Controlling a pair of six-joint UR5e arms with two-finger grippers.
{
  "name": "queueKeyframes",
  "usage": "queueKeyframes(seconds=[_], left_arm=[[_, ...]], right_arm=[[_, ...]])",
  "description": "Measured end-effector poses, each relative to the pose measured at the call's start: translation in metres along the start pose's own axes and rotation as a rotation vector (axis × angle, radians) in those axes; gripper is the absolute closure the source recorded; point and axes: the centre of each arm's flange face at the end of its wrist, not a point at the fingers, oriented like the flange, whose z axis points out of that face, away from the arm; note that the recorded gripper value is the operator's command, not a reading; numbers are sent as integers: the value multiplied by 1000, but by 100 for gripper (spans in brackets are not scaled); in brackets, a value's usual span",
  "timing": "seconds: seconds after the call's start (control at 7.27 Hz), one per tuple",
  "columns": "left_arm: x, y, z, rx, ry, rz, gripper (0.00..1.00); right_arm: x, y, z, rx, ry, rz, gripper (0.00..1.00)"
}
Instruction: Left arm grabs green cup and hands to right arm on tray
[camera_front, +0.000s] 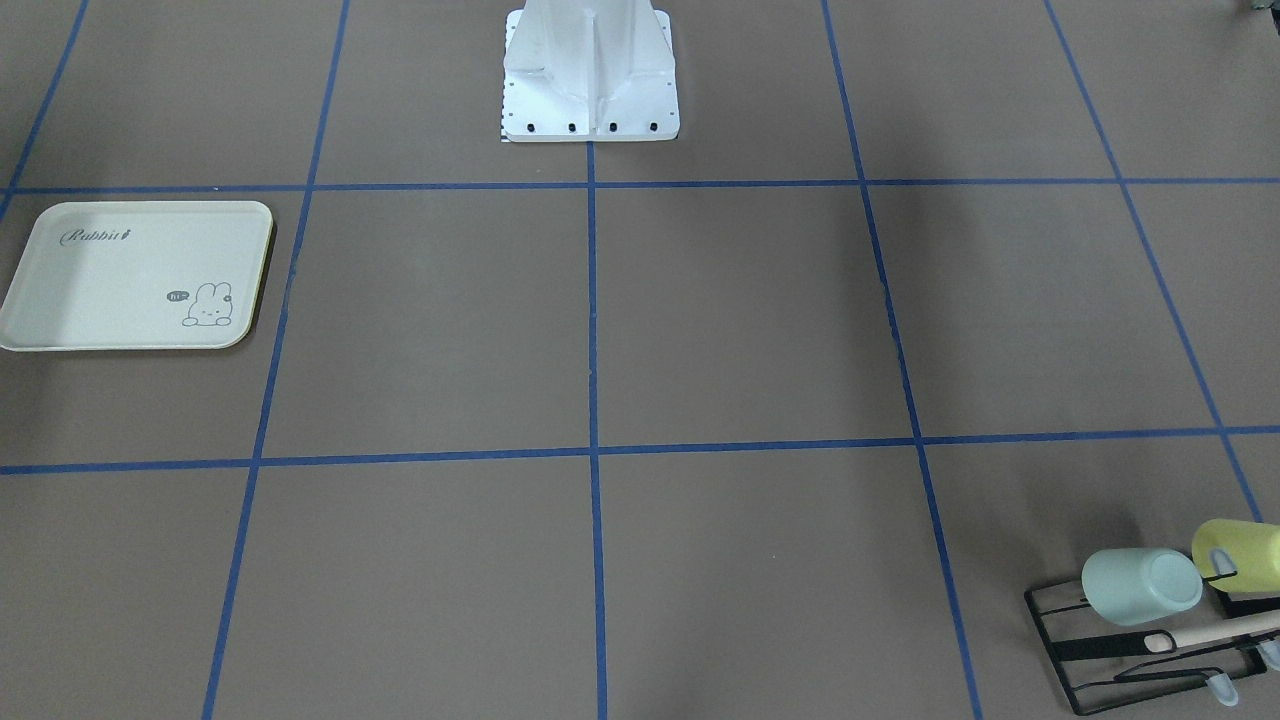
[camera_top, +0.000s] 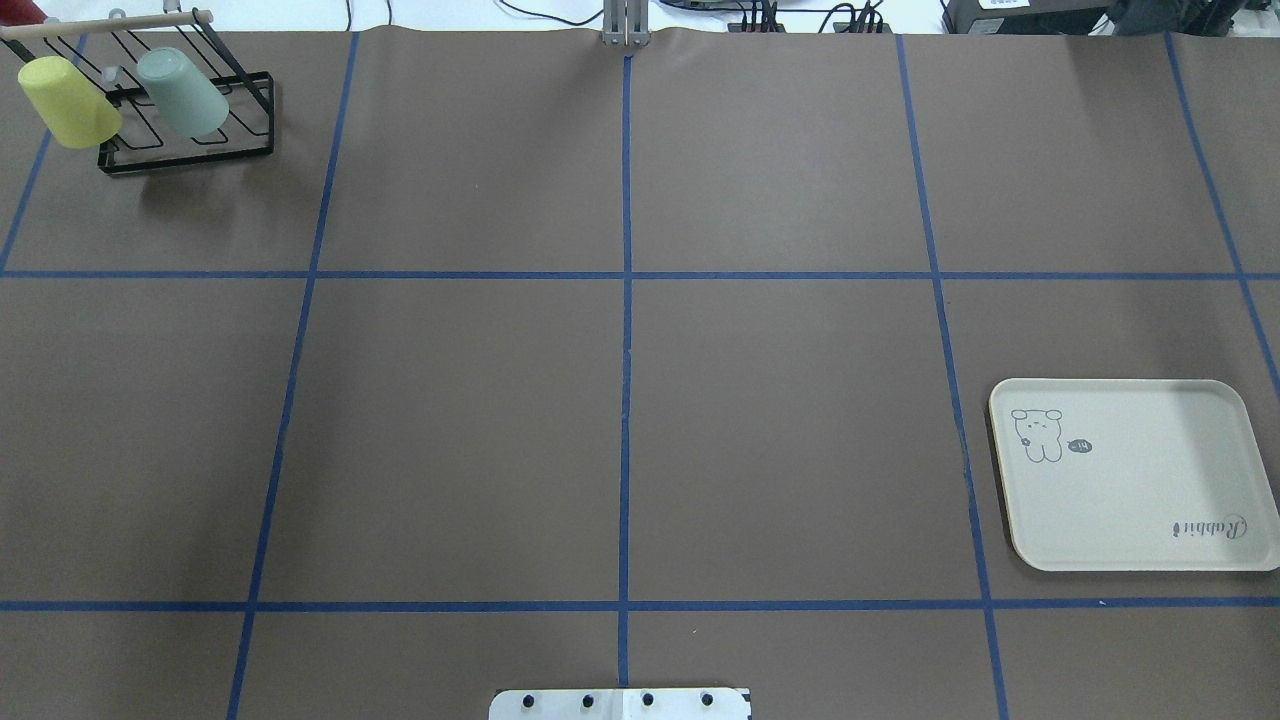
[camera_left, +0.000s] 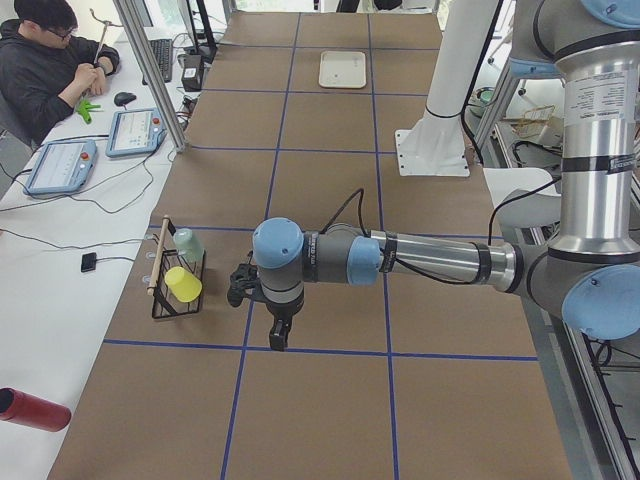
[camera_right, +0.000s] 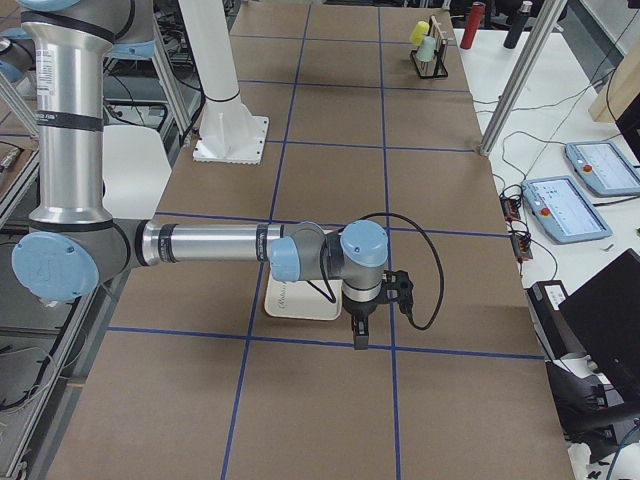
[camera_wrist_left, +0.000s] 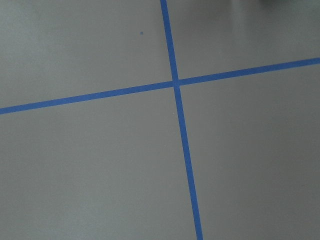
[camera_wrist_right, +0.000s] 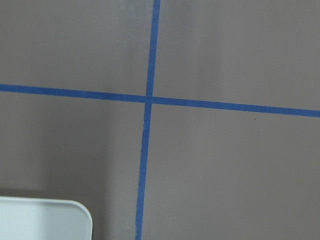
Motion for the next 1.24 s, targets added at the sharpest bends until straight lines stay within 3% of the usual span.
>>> queueKeyframes(seconds=[0.28, 0.83, 1.24], left_arm=[[6, 0, -6, 11, -2, 11, 0], [15, -10, -14, 28, -4, 25, 0], [36, -74, -46, 115, -59, 93, 0]], right_arm=[[-4, -2, -4, 14, -1, -11, 0], [-17, -17, -15, 96, -9, -77, 0], [-38, -43, -26, 128, -40, -119, 0]])
